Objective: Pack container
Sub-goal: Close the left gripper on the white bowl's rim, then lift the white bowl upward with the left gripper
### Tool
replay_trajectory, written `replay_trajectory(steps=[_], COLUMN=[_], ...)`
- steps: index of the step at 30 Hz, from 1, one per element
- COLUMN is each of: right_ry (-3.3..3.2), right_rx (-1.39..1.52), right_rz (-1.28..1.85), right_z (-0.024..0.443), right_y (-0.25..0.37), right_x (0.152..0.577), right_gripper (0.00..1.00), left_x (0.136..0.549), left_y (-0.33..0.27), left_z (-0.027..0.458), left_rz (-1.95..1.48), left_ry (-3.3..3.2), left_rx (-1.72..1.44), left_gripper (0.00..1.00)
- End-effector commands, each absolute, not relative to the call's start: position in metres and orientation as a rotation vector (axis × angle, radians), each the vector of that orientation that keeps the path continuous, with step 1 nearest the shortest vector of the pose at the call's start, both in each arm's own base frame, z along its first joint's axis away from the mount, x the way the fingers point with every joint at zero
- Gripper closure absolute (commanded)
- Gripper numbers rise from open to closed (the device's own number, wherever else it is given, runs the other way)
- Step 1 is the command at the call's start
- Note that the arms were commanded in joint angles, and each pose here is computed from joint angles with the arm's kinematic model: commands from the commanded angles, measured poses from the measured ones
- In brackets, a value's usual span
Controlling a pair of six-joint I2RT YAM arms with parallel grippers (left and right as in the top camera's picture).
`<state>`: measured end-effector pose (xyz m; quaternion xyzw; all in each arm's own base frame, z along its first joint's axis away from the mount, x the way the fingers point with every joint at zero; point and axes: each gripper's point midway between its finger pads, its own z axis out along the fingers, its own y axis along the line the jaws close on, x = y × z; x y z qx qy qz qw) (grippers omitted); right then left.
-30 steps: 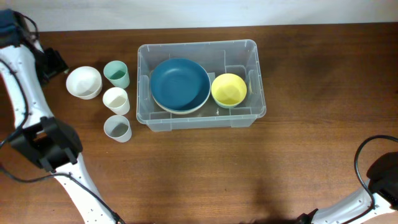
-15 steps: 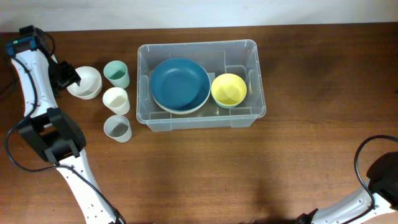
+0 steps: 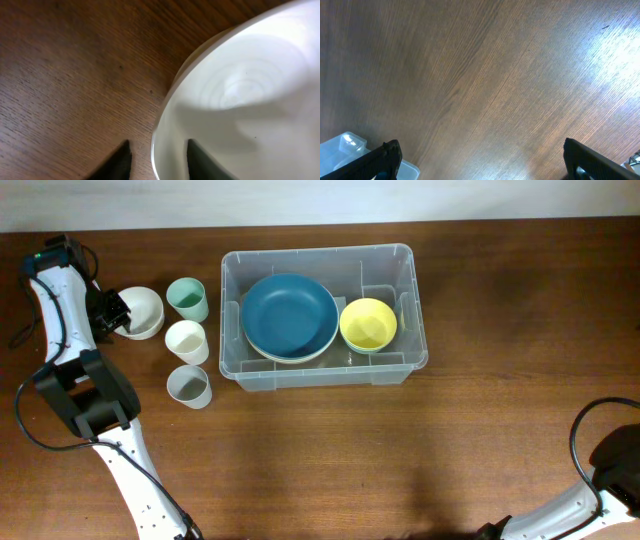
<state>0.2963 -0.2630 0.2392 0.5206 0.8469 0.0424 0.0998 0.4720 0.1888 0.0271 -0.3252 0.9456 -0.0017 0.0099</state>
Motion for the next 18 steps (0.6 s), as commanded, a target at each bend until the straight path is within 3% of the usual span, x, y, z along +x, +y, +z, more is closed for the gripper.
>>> replay_trajectory(steps=[1, 2, 3, 10, 18], right_ry=[2.508, 2.508, 2.508, 2.508, 2.508], right_rx=[1.528, 1.527, 1.528, 1.528, 1.527], right_rz=[0.11, 0.11, 0.11, 0.11, 0.11], right_z=[0.242, 0.242, 0.242, 0.242, 0.242], right_y=[-0.262, -0.262, -0.262, -0.262, -0.262], right_x=[0.294, 0.294, 0.294, 0.294, 0.294], right_gripper=[0.01, 0.01, 0.01, 0.01, 0.01], left_x=[0.471, 0.471, 0.471, 0.469, 0.446], left_y=[0.187, 0.187, 0.187, 0.196, 0.259], left_z=[0.02, 0.02, 0.02, 0.02, 0.045], left_rz=[-0.019, -0.019, -0.019, -0.017, 0.038], left_ry=[2.965, 2.965, 2.965, 2.95, 2.834], left_rx=[-1.021, -1.021, -1.021, -1.046, -1.2], left_gripper=[0.86, 0.96, 0.99, 0.99, 0.99])
